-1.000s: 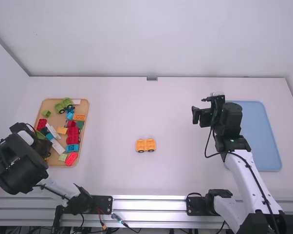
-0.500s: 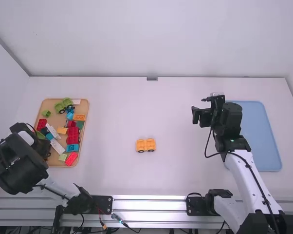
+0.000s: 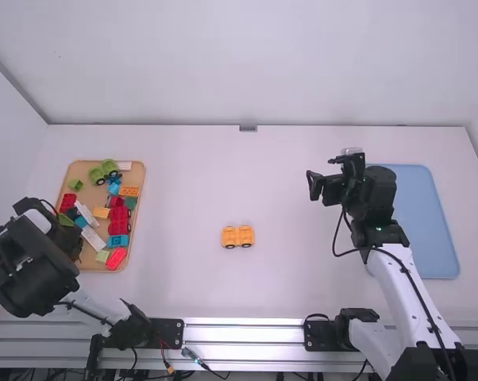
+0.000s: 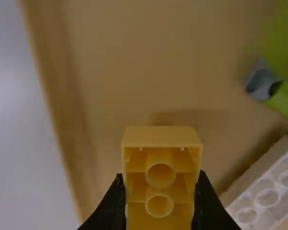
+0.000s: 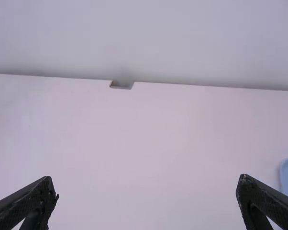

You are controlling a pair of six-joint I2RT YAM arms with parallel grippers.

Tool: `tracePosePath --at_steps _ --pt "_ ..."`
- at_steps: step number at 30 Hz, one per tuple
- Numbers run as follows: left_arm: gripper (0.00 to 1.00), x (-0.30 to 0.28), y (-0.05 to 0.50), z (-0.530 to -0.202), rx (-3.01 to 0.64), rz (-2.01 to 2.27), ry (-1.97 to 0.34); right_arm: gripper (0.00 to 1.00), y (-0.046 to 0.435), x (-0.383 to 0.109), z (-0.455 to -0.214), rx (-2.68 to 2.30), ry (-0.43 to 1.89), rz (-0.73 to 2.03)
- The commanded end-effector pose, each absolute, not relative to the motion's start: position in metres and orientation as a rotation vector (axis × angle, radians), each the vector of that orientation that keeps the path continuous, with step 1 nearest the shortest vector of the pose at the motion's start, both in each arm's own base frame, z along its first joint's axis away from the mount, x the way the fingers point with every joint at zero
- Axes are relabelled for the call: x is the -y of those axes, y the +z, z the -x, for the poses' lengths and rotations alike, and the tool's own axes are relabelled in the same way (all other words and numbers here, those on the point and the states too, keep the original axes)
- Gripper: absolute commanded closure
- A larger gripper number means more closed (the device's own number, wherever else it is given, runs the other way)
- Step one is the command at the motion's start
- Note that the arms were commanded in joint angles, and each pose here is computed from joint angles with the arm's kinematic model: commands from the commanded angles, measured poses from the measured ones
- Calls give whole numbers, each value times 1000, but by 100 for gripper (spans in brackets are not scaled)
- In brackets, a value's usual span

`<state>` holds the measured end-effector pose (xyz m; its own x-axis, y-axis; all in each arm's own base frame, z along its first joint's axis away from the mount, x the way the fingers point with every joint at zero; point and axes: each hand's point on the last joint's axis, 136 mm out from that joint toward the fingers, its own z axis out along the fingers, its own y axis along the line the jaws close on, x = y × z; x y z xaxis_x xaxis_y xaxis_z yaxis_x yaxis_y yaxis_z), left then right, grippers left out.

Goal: Assemble lego blocks to make yellow taxi

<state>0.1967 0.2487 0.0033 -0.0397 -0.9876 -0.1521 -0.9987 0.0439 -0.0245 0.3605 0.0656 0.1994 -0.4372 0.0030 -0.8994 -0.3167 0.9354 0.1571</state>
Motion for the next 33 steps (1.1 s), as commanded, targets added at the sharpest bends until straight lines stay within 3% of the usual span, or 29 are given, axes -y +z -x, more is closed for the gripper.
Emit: tracePosePath --at_steps 1,7,9,15,22,33 --pt "98 -256 31 -211 -2133 2008 119 1 220 -79 -363 -1954 475 228" --pt "99 -225 81 -260 -2225 1582 -9 1 215 -88 -372 -1967 603 120" --pt "99 -185 114 -298 -2264 1207 -156 1 207 -106 -376 -1978 700 135" --pt "99 -72 181 -341 -2220 468 -302 1 194 -176 -375 -1889 1008 398" --pt "99 71 202 -339 -2103 -187 -676 1 189 -228 -355 -1681 1308 685" --pt "99 173 199 -316 -1850 -734 -1158 2 201 -247 -329 -1543 1545 869"
